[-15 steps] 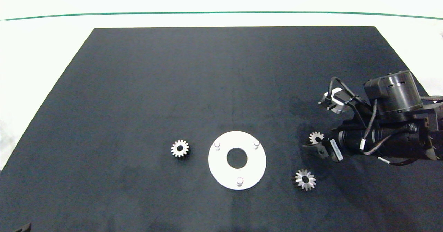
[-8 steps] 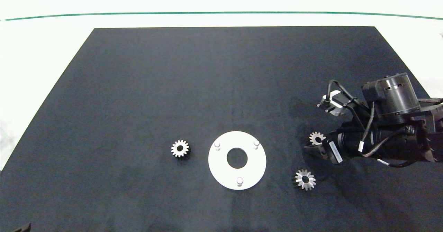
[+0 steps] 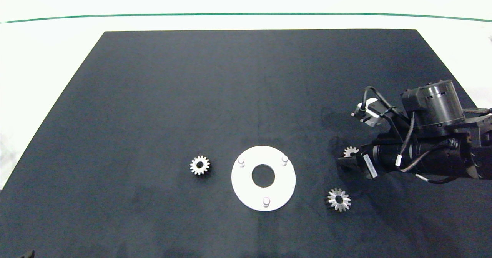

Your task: Install three planetary gears onto the carrier pins

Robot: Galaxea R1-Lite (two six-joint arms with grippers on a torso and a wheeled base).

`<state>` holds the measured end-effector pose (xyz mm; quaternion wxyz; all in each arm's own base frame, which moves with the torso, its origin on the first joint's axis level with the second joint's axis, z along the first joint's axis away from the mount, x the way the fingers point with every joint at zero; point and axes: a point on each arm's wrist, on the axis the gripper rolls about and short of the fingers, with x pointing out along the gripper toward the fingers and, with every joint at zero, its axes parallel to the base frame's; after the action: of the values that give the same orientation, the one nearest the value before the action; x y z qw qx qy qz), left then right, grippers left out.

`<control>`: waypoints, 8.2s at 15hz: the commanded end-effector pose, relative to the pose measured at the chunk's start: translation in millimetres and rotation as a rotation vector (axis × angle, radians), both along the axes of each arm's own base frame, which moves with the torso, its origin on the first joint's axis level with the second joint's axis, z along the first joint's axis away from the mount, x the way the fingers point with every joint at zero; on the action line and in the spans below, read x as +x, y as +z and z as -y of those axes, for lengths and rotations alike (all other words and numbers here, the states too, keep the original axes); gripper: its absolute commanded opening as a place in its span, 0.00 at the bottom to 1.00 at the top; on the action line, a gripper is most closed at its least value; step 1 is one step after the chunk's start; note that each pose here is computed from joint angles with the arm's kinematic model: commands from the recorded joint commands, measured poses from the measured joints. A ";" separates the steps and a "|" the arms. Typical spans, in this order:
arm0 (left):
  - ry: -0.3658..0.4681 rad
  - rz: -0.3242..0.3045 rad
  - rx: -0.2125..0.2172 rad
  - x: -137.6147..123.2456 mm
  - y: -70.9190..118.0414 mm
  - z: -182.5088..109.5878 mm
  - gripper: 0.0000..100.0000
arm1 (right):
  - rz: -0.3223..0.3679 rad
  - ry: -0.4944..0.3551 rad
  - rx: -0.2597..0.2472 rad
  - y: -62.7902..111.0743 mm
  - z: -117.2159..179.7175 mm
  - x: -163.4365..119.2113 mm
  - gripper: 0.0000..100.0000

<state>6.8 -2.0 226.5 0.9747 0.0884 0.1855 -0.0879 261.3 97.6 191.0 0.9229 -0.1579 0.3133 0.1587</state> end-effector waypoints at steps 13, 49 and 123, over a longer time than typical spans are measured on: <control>-0.001 -0.005 0.001 -0.2 -0.7 0.0 1.00 | 0.000 0.001 0.006 -4.0 -2.5 3.4 0.37; -0.014 -0.011 0.010 -10.0 -9.0 -0.8 1.00 | 0.045 0.305 -0.003 20.6 -121.0 -17.8 0.25; -0.013 0.038 0.001 -15.8 -2.3 -1.4 1.00 | -0.120 0.161 -0.184 -27.2 -60.1 -58.6 0.75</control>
<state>-9.6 -0.5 224.5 0.9781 0.0911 0.1633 -0.0917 202.5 157.2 164.4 0.8693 -0.2548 0.3666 0.2122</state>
